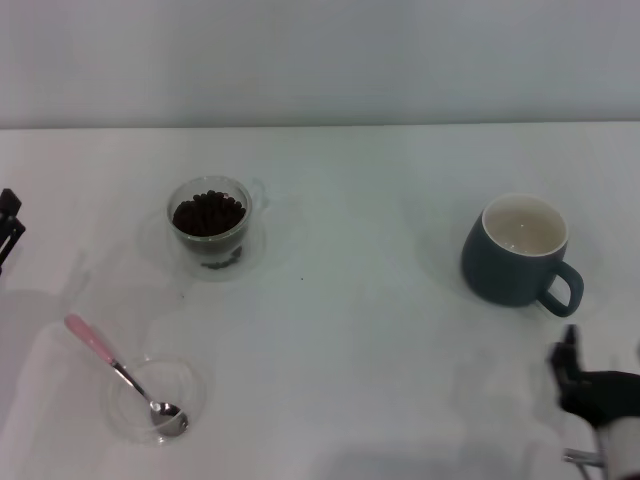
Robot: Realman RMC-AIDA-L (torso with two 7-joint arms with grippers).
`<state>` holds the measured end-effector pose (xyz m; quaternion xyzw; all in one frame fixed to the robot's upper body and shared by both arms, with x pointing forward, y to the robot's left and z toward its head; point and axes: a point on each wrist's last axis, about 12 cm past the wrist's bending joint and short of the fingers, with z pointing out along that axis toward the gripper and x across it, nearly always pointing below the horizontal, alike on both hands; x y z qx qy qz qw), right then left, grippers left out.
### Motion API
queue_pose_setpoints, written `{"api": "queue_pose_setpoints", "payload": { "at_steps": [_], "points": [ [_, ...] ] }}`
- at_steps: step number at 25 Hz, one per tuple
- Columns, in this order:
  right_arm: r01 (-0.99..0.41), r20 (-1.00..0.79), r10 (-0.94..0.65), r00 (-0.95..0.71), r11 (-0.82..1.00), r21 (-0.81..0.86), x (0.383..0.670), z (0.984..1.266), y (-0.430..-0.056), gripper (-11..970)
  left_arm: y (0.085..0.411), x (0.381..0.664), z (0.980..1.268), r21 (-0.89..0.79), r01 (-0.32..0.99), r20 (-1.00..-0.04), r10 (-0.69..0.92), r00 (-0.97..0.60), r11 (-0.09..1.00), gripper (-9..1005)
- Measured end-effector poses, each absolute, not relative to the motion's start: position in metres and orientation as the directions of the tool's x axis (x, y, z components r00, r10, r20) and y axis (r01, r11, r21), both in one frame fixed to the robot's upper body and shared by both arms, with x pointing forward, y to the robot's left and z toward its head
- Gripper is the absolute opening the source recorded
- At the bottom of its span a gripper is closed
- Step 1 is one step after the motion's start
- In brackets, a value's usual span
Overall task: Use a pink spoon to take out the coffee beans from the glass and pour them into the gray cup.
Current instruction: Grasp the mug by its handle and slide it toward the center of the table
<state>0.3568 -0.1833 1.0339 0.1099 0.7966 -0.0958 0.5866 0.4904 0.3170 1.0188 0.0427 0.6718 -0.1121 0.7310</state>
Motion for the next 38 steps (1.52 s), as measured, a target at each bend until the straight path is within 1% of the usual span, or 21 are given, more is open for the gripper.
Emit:
{"api": "queue_pose_setpoints", "payload": {
  "at_steps": [3,6,15,22,27,38],
  "points": [
    [0.229,-0.933,0.081,-0.352,0.973,-0.002,0.377,1.020,-0.180,809,0.316,0.490,1.018,-0.092,0.222,-0.992,-0.110,0.068,0.971,877],
    [0.217,-0.915,0.090,-0.394,0.976,0.002,0.397,1.008,-0.186,806,0.316,0.488,1.017,-0.094,0.219,-0.992,-0.111,0.065,0.971,877],
    [0.249,-0.926,0.130,-0.355,0.968,0.041,0.409,1.002,-0.197,807,0.318,0.491,1.019,-0.093,0.211,-0.991,-0.110,0.074,0.973,876],
    [0.243,-0.941,0.149,-0.303,0.967,0.075,0.419,1.007,-0.198,806,0.320,0.498,1.022,-0.080,0.207,-0.992,-0.099,0.079,0.975,877],
    [0.273,-0.946,0.157,-0.285,0.959,0.077,0.426,1.009,-0.204,806,0.326,0.501,1.024,-0.073,0.178,-0.992,-0.090,0.084,0.981,877],
    [0.287,-0.951,0.136,-0.278,0.956,0.053,0.444,1.007,-0.215,806,0.337,0.506,1.026,-0.059,0.147,-0.995,-0.071,0.077,0.987,876]
  ]
}}
